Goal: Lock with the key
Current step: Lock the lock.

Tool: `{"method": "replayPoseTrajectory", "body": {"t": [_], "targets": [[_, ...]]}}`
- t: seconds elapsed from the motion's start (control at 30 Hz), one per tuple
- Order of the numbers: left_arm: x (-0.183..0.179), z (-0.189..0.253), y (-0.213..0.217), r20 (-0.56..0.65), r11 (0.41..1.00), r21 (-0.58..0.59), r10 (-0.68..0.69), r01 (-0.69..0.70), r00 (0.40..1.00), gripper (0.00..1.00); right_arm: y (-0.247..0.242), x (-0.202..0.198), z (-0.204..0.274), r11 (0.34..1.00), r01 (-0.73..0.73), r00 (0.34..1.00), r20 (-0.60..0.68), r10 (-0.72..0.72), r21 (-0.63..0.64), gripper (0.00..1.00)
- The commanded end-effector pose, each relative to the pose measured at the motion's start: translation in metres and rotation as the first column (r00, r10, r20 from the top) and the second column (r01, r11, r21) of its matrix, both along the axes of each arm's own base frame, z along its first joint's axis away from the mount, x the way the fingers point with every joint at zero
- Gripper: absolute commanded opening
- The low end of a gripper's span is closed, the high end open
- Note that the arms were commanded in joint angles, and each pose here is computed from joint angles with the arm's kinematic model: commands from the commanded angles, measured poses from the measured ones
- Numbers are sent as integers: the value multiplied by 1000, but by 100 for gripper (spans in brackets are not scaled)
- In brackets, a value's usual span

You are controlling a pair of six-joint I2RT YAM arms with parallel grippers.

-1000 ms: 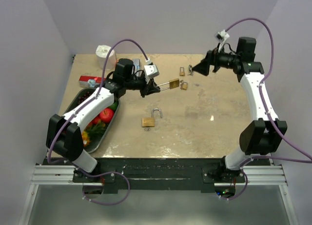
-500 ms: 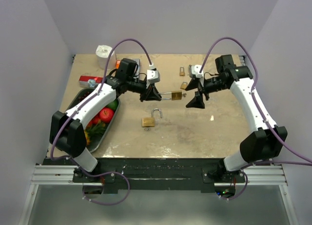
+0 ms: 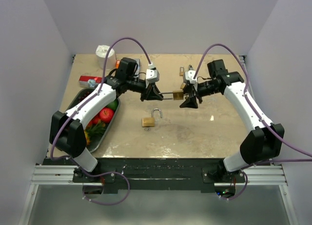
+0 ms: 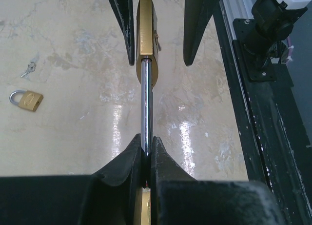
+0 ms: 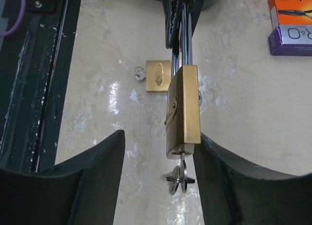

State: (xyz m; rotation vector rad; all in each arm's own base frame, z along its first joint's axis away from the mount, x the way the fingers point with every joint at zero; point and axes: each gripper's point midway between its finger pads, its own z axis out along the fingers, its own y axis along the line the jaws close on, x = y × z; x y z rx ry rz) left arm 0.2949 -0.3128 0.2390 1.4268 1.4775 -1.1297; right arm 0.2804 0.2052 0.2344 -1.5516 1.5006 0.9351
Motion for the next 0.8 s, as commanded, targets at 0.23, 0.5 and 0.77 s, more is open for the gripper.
{"method": "replayPoseTrajectory", "body": {"t": [0.23, 0.5, 0.77], "targets": [[-12, 53, -6, 125, 985, -149, -69, 87, 990, 0, 18, 3, 28, 995, 3, 996, 89, -12, 96, 27], [-13, 62, -10, 131, 977, -188, -76, 100, 988, 0, 31, -1, 33, 993, -26, 997, 69, 17, 119, 0], [-20, 71, -32, 184, 962, -234, -97, 139, 978, 0, 52, -17, 37, 984, -87, 996, 10, 87, 153, 0]]}}
